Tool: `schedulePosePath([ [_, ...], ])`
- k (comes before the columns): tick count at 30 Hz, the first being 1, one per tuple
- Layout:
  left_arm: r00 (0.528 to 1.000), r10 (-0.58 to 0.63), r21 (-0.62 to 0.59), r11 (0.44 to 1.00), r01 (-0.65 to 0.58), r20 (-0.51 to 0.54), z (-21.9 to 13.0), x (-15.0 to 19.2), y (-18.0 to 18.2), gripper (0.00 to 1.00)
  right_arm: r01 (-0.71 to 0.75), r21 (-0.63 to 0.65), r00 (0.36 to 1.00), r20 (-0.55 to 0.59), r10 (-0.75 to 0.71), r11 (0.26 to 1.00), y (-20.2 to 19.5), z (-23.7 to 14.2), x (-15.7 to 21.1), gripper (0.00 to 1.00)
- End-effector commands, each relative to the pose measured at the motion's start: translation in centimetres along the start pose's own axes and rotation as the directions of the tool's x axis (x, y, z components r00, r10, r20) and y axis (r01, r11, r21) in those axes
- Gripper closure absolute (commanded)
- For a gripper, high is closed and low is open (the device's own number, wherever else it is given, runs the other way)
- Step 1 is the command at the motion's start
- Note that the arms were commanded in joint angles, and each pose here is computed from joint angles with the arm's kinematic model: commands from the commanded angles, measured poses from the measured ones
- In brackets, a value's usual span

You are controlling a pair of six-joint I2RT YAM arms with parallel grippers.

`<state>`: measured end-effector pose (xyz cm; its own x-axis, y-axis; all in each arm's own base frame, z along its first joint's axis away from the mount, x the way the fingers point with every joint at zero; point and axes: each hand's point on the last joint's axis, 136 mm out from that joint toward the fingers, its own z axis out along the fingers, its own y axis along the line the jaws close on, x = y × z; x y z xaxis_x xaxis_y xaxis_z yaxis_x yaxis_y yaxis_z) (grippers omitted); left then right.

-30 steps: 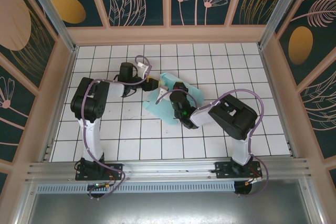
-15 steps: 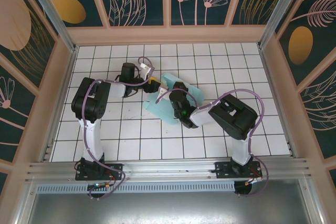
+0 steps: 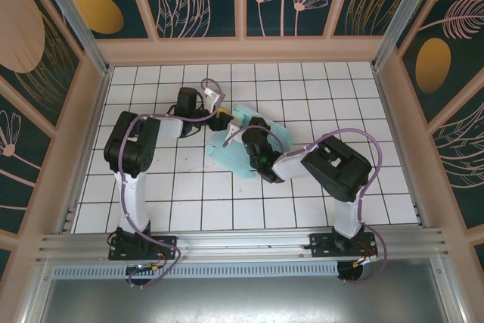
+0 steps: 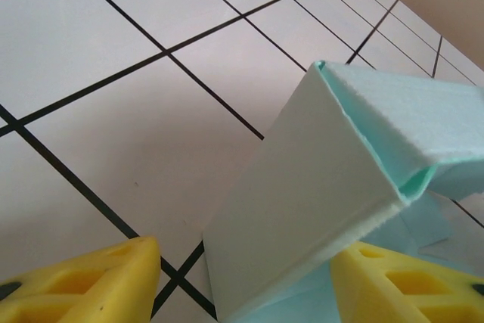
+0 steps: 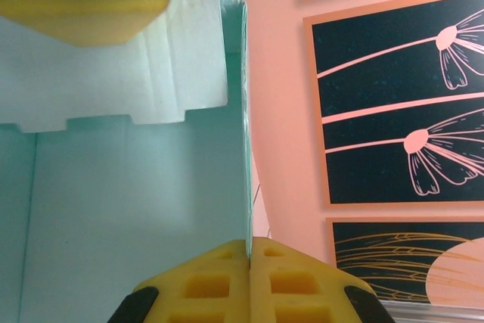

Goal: Fold the paper box

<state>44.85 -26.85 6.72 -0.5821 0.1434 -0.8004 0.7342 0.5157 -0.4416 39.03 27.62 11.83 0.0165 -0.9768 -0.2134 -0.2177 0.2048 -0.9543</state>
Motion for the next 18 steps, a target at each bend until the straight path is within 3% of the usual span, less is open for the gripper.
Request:
schedulePosePath([
  [1,1.000,-0.010,-0.019,1.000,0.010,0.013,0.6,-1.0,0.4,0.41,-0.037,-0.051,0.998,0.043,0.039,0.998,0.3,-0.4,-1.5,1.00],
  [10,0.999,-0.030,-0.043,0.999,0.031,0.020,1.1,-0.9,0.3,0.47,-0.038,-0.067,0.999,0.033,0.040,0.997,0.7,-0.2,-1.7,1.00],
  [16,1.000,-0.021,-0.043,0.999,0.022,0.017,1.0,-0.1,-0.1,0.60,-0.040,-0.067,0.999,0.023,0.041,0.997,0.7,-0.1,-1.5,1.00],
  [18,1.000,-0.020,-0.047,0.999,0.020,0.019,0.8,0.3,-0.2,0.61,-0.041,-0.063,0.999,0.018,0.042,0.997,0.7,0.0,-1.4,1.00],
])
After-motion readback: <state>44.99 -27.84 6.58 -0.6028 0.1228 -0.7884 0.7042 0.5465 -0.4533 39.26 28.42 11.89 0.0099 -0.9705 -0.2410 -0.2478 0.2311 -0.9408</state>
